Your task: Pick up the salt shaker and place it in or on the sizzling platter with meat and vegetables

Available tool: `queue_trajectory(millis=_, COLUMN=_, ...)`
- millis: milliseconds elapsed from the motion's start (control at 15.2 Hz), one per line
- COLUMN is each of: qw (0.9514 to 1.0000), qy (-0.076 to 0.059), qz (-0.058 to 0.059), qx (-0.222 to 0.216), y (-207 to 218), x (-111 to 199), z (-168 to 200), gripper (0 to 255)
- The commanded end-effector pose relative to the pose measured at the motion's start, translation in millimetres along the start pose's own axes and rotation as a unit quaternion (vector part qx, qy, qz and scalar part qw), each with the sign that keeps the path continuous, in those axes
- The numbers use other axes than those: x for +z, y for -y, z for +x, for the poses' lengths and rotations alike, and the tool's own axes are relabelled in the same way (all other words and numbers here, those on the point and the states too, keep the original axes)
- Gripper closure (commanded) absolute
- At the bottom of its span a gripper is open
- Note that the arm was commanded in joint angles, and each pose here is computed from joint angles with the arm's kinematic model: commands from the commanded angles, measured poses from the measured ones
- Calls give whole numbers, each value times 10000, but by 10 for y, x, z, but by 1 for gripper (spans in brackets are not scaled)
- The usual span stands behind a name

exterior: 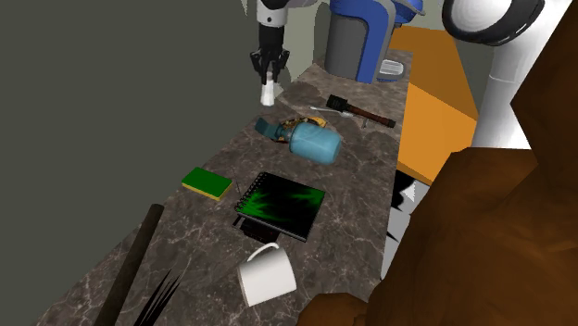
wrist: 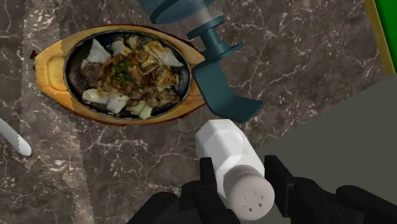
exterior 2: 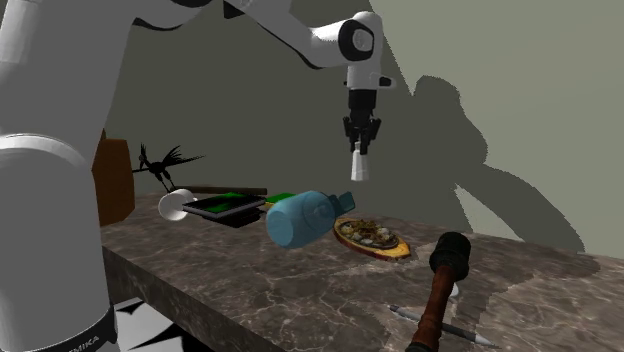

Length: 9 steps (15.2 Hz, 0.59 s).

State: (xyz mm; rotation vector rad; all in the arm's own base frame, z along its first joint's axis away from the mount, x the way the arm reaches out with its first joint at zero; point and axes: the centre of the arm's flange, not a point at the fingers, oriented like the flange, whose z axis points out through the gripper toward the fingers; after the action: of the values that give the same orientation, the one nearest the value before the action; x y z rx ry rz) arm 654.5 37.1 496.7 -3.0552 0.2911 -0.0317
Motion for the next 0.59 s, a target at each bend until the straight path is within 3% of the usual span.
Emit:
queue_trajectory(millis=0, qw=10000, qy=0, qz=2, qx=-3, y=-232, x=-71, z=-111, gripper=255)
queue_trajectory(millis=528, qw=10000, qy=0, qz=2, qx=-3, y=-1072, x=-294, z=-504, gripper=255)
